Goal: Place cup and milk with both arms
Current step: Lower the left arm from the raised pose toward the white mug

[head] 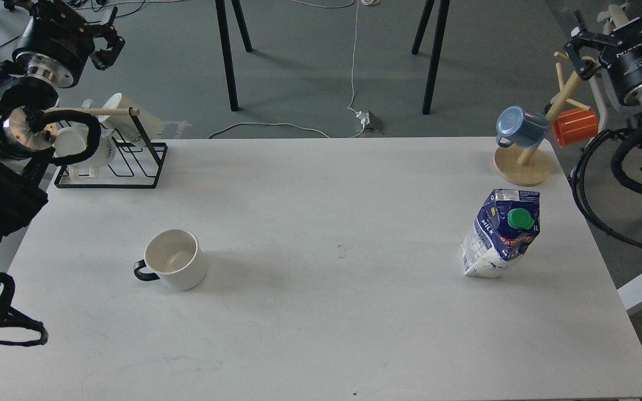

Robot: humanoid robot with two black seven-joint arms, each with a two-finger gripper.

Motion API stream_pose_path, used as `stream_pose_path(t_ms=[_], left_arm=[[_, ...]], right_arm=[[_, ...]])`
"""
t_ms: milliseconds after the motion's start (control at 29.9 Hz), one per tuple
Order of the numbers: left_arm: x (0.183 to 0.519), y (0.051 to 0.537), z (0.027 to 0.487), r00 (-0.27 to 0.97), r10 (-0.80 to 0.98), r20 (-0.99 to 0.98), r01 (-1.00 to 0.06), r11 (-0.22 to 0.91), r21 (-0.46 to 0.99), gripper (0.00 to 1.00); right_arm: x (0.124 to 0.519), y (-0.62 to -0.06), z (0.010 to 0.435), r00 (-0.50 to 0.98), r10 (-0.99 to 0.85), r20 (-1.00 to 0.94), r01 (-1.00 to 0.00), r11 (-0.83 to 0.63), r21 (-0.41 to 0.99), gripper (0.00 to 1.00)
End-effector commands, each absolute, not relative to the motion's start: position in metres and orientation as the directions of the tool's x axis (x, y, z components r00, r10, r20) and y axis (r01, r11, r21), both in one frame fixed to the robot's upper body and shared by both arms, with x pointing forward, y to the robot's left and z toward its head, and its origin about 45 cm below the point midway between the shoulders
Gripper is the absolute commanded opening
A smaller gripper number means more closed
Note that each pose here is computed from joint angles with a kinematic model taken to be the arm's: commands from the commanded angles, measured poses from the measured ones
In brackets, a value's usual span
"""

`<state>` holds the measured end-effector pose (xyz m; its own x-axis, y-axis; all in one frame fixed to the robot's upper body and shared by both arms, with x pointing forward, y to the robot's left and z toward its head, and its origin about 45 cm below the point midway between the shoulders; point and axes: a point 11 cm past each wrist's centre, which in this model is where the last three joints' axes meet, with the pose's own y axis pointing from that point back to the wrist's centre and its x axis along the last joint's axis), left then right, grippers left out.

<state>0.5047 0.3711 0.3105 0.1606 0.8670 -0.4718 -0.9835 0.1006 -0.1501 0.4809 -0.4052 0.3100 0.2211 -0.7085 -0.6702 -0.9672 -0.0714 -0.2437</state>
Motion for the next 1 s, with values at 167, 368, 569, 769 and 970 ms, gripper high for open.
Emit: stream_pose_path(t_ms=[167, 368, 569, 769, 970], left_arm=[[0.498, 0.393, 0.316, 0.149, 0.884, -0.442, -0.984, 0.091, -0.15, 1.0], [0.482, 0.37, 0.289, 0.335, 0.915, -0.226, -0.94, 0.34, -0.02, 1.0], [0.44, 0.38, 0.298, 0.509, 0.827, 0.241, -0.86, 0.476, 0.181, 1.0], [0.384, 0.388, 0.292, 0.606, 0.522, 0.599, -0.79, 0.481, 0.38, 0.99], [0.355, 0.403, 0.248, 0.624, 0.163, 0.764, -0.751, 0.395, 0.529, 0.93]], right_arm=[[0.481, -0.406, 0.314, 0.226, -0.708, -0.669, -0.963, -0.061, -0.261, 0.99], [0.48, -0.408, 0.324, 0.246, -0.701, -0.669, -0.956, -0.062, -0.287, 0.99], [0.479, -0.397, 0.34, 0.303, -0.696, -0.651, -0.941, -0.11, -0.321, 0.99], [0.477, -0.394, 0.337, 0.309, -0.692, -0.652, -0.941, -0.121, -0.317, 0.99], [0.469, -0.398, 0.315, 0.275, -0.685, -0.674, -0.953, -0.103, -0.285, 0.99]])
